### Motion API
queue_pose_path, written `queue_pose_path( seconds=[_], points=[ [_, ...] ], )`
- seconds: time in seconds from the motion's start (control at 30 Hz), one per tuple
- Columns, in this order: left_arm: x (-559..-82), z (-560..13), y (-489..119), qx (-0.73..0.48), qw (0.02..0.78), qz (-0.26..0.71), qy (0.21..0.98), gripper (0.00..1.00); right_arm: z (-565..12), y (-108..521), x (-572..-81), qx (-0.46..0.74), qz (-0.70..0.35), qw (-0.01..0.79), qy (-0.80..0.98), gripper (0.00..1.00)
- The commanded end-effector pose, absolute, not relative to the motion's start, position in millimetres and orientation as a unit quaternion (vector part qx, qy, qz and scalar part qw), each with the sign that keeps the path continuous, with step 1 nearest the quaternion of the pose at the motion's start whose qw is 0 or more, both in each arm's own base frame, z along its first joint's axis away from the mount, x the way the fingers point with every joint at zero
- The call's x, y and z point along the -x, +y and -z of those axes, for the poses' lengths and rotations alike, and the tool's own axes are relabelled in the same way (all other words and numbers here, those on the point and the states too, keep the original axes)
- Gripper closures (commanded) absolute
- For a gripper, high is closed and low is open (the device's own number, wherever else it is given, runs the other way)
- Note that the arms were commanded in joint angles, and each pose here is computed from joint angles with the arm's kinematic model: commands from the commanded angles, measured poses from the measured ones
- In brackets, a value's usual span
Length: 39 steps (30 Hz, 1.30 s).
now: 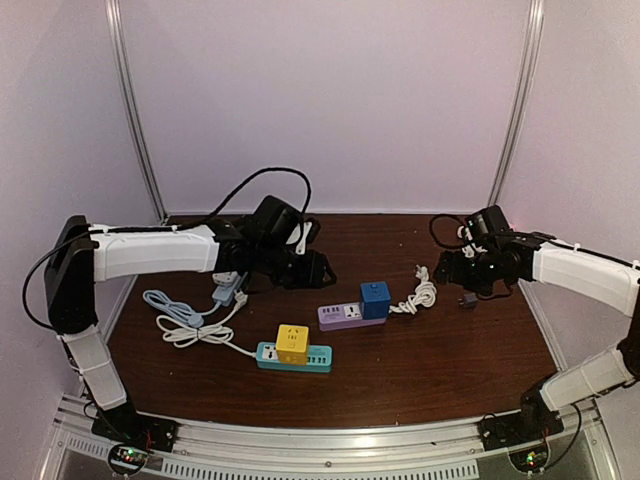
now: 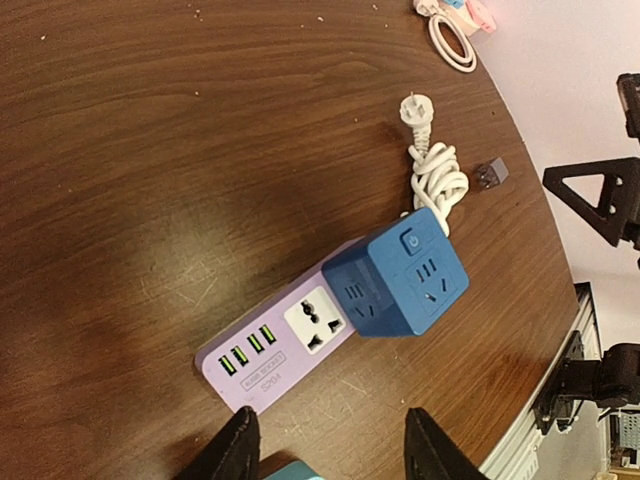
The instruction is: Pull the plug off the socket
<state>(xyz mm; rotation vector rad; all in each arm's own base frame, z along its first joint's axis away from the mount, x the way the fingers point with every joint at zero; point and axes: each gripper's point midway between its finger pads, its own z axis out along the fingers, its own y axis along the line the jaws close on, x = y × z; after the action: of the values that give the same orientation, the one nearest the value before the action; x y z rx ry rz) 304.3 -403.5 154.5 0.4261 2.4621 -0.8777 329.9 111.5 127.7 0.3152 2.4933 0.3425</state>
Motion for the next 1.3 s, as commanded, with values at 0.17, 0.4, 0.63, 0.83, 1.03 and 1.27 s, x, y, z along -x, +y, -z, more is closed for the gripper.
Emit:
queue_pose_path(
  seconds=[0.17, 0.4, 0.63, 0.83, 1.03, 1.27],
  points=[
    [-310.2, -162.6, -394.8, -0.136, 0.255, 0.367, 0.885, 0.5, -161.3, 196.0, -320.3, -0.022, -0.1, 0.324, 0.94, 0.04],
    [-313.1, -157.6, -402.5, -0.129, 0.244, 0.403, 0.873, 0.51, -151.2, 264.0, -313.5, 0.044, -0.08, 0.306, 0.948, 0.05],
    [-319.0, -138.3, -425.8, -0.118, 0.214, 0.449, 0.859, 0.61, -118.4, 289.7, -311.9, 0.06, -0.043, 0.277, 0.958, 0.04],
    [-323.3, -116.9, -442.4, -0.112, 0.181, 0.467, 0.858, 0.77, -109.0, 291.2, -317.1, 0.053, -0.036, 0.279, 0.958, 0.04],
    [-322.4, -89.5, -446.1, -0.097, 0.149, 0.461, 0.87, 0.86, -101.6, 299.2, -320.5, 0.058, -0.038, 0.274, 0.959, 0.19],
    [-319.9, -68.1, -445.1, -0.088, 0.128, 0.45, 0.879, 0.89, -94.9, 299.4, -321.6, 0.062, -0.029, 0.272, 0.96, 0.27]
  ],
)
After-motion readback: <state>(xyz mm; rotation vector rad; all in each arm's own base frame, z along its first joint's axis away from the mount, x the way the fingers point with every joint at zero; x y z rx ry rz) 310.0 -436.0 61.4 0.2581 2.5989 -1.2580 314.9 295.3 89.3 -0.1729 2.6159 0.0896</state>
